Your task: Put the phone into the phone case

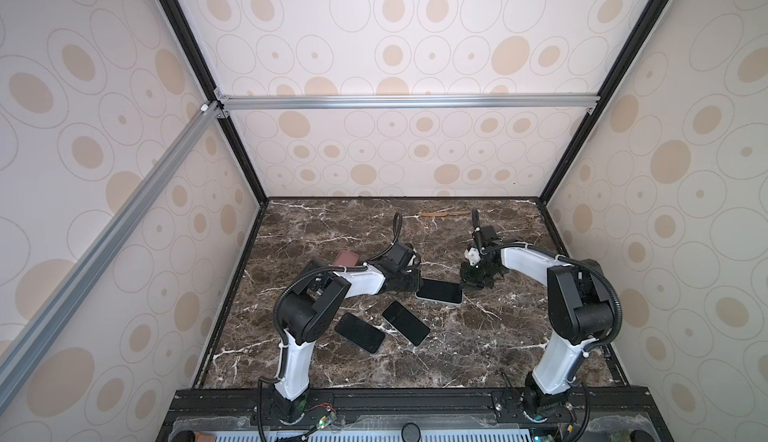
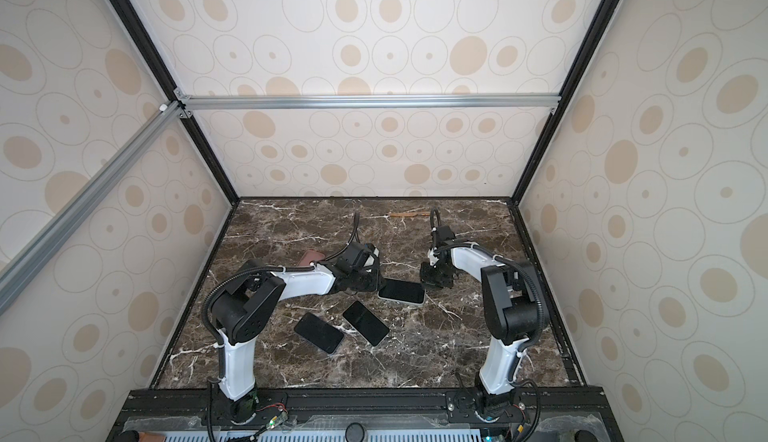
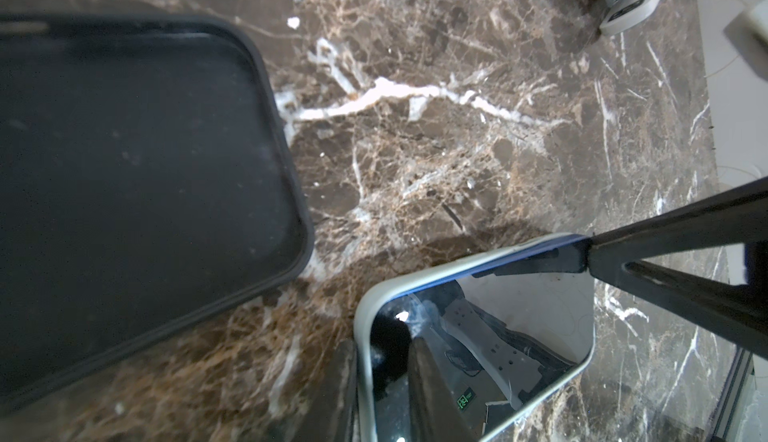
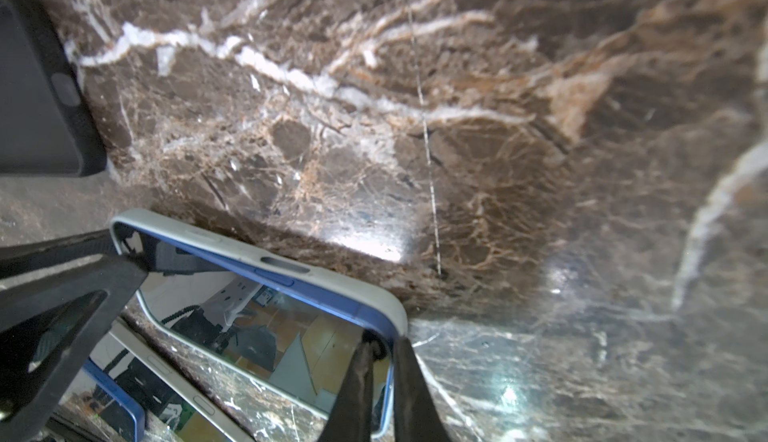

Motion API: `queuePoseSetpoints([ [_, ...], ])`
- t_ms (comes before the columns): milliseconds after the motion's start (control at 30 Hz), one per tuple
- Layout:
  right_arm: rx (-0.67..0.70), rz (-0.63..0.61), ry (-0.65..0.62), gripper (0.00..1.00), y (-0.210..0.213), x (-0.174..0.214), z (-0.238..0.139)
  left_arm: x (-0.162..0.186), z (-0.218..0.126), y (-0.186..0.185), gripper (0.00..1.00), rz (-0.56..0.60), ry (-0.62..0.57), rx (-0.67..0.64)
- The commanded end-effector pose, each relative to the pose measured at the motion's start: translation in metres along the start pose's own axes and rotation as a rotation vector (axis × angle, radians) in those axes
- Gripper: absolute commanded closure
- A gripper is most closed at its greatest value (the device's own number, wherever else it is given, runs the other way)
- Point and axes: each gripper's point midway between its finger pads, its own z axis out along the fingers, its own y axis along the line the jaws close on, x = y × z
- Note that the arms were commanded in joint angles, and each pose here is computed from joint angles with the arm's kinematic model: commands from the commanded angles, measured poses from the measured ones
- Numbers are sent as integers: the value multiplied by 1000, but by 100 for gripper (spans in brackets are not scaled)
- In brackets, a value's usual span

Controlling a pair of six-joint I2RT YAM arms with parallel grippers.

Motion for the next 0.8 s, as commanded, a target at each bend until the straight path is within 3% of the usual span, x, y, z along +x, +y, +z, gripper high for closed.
queuePoseSetpoints([
  [0,105,55,57,88,-20,20,30,8,-5,6,77,8,19,-16],
  [767,158,108,127,94,-18,57,72,14,-4,11,78,16,36,-7],
])
